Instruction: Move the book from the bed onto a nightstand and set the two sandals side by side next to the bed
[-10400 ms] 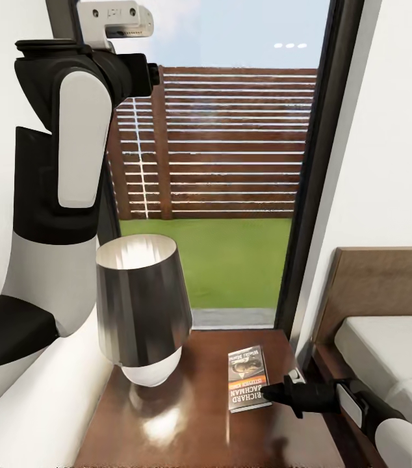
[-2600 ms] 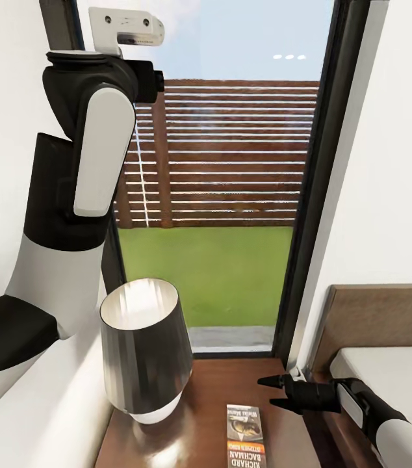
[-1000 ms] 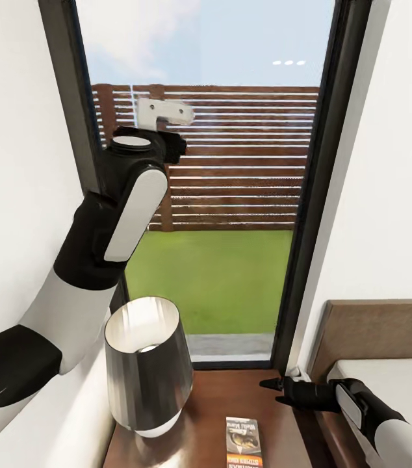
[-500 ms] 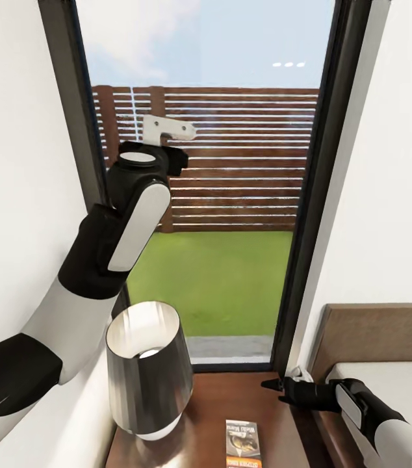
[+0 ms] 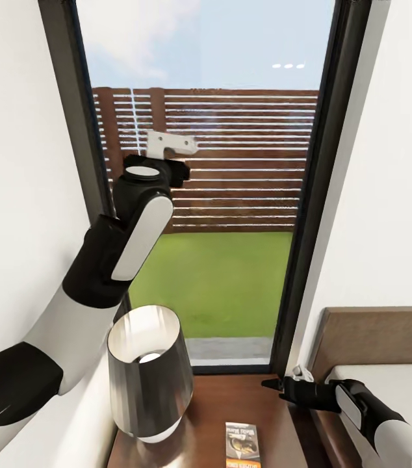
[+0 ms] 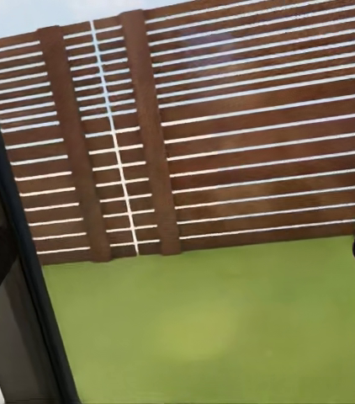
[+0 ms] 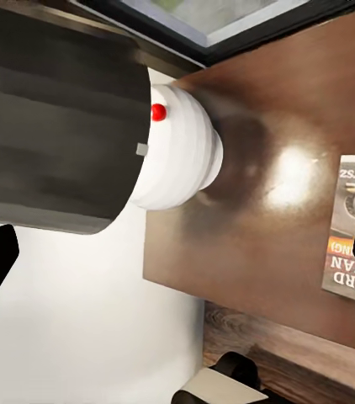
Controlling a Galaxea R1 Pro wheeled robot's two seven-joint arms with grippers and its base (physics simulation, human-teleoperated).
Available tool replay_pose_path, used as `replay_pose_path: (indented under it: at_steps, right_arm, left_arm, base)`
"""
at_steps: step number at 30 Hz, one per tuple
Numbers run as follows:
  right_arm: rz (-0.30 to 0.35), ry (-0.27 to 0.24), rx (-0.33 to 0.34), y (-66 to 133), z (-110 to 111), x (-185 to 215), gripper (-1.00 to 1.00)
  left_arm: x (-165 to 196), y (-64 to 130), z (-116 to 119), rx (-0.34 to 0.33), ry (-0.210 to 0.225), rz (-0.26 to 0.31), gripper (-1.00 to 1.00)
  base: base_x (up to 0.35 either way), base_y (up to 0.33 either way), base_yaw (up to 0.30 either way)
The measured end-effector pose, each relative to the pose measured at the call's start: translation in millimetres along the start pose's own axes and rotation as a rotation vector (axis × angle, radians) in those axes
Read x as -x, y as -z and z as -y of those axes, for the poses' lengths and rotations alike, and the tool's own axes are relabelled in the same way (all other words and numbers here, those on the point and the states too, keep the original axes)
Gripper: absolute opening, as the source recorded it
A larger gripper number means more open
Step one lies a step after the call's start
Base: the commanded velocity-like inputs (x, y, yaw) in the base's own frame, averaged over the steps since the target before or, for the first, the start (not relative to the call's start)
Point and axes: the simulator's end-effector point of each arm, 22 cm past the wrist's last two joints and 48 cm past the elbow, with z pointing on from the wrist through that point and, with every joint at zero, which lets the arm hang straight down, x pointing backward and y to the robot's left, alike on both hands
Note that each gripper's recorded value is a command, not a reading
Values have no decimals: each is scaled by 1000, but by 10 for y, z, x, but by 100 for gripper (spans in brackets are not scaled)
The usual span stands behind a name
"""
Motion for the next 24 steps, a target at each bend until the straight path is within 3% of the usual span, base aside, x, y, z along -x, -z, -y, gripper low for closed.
replay_pose_path:
  at_steps: [9, 16, 24]
  right_arm:
    - [0, 1, -4, 74, -81, 31, 100]
    - [-3, 3, -46, 99, -78, 33, 100]
    - [24, 32, -66, 142, -124, 108, 100]
  left_arm:
    - [-146, -24, 36, -9, -5, -46, 100]
    - [-299, -34, 57, -14, -10, -88, 100]
    - [-320, -38, 46, -13, -13, -108, 100]
  base:
    - [0, 0, 0]
    - [0, 0, 0]
    - [0, 0, 0]
